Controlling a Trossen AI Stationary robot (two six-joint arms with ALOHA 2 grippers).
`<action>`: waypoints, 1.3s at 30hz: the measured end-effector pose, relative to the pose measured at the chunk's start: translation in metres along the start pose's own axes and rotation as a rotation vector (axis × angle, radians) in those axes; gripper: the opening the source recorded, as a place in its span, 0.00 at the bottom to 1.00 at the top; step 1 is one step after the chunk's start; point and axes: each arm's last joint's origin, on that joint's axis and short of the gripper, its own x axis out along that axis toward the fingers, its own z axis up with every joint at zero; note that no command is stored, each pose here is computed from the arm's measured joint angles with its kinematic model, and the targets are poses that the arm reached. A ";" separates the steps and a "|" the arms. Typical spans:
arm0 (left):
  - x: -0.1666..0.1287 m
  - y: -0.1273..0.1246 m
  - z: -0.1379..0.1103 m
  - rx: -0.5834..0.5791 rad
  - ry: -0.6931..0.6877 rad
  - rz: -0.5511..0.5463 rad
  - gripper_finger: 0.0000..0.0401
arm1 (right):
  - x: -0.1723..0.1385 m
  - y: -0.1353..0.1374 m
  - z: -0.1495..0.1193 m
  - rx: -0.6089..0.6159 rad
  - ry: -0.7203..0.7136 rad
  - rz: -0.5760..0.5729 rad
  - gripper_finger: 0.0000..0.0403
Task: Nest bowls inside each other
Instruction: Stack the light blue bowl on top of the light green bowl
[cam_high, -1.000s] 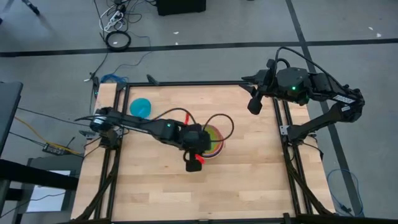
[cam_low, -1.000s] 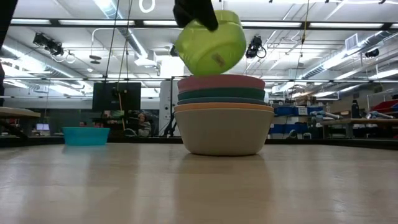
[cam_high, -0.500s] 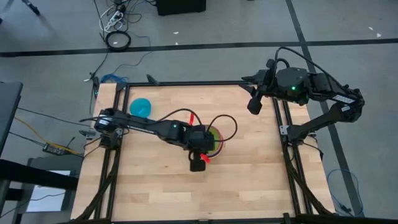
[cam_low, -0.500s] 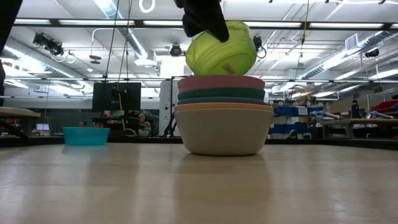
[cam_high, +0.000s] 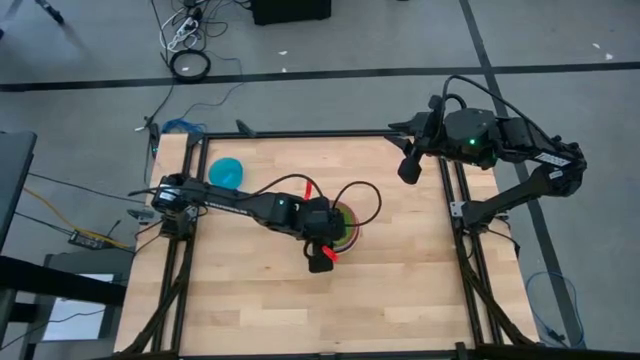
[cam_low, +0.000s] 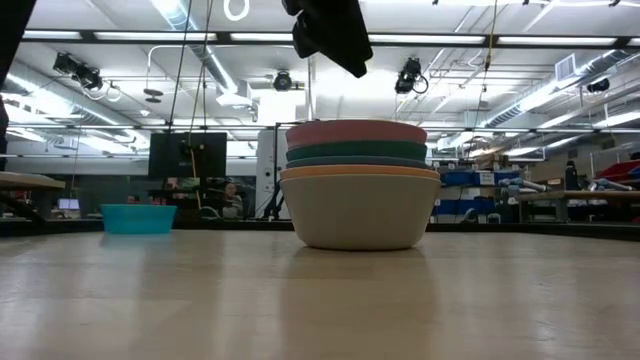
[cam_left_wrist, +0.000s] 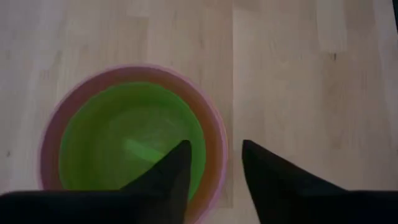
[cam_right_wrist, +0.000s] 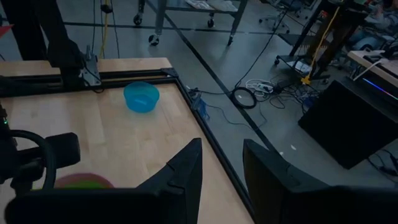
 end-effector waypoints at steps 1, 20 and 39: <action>0.000 0.000 0.000 0.000 0.000 0.000 0.40 | 0.000 0.000 0.000 0.000 0.000 0.000 0.25; -0.064 0.068 -0.077 -0.105 0.438 0.633 0.48 | 0.000 0.000 -0.003 -0.009 0.026 0.001 0.25; -0.029 0.141 -0.236 -0.627 0.491 0.555 0.48 | -0.002 0.004 -0.005 -0.034 0.047 0.020 0.25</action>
